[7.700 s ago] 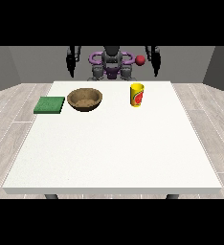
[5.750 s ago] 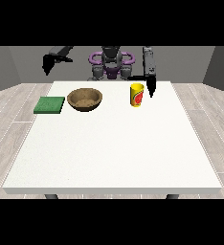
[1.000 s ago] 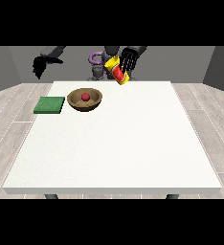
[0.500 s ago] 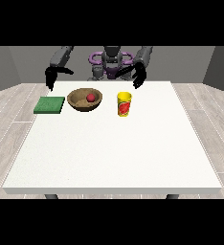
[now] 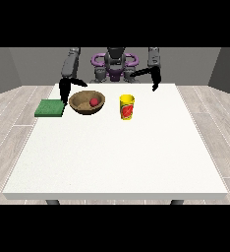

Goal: Pick the cup and pour the ball into the bowl, then pick the bowl and place it on the pad

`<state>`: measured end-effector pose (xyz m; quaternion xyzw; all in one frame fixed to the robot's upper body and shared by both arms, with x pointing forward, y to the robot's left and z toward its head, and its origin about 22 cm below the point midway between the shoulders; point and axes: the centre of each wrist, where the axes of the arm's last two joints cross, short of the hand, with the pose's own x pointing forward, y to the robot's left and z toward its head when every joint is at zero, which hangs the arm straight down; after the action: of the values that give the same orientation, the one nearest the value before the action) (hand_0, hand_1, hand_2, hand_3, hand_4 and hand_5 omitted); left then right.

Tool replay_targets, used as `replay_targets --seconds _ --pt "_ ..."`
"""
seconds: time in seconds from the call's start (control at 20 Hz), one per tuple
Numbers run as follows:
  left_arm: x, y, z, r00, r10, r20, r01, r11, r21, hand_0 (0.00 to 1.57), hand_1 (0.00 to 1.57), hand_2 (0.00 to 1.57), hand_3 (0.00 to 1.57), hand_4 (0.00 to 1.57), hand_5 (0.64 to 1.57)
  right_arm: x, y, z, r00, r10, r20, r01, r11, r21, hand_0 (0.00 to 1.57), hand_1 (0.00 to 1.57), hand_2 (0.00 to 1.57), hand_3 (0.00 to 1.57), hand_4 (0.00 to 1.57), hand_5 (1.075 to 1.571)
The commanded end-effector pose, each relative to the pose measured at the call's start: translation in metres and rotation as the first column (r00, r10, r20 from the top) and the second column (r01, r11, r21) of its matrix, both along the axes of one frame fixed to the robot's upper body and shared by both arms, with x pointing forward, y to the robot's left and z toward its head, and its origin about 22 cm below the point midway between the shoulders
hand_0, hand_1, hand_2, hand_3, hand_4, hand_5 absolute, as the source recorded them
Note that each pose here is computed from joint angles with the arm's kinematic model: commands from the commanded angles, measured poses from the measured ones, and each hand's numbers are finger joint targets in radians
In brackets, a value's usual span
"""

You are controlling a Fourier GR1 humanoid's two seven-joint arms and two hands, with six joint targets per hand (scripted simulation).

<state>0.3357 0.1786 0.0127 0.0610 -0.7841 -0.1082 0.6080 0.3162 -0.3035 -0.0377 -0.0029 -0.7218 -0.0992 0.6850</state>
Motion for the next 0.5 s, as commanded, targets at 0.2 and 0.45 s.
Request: replay_targets --seconds 0.2,0.45 --pt "0.004 0.047 0.017 0.997 0.004 0.073 -0.004 1.000 -0.007 0.00 0.00 0.00 0.00 0.00 1.565 0.007 -0.006 -0.020 0.999 -0.025 0.019 0.025 1.000 0.019 0.00 0.00 0.00 0.00 0.21 1.565" --pt "0.007 0.037 0.033 0.998 0.002 0.070 -0.001 1.000 -0.025 0.00 0.00 0.00 0.00 0.00 1.566 0.012 0.004 -0.032 1.000 -0.011 -0.001 0.011 1.000 0.003 0.00 0.00 0.00 0.00 0.12 1.563"
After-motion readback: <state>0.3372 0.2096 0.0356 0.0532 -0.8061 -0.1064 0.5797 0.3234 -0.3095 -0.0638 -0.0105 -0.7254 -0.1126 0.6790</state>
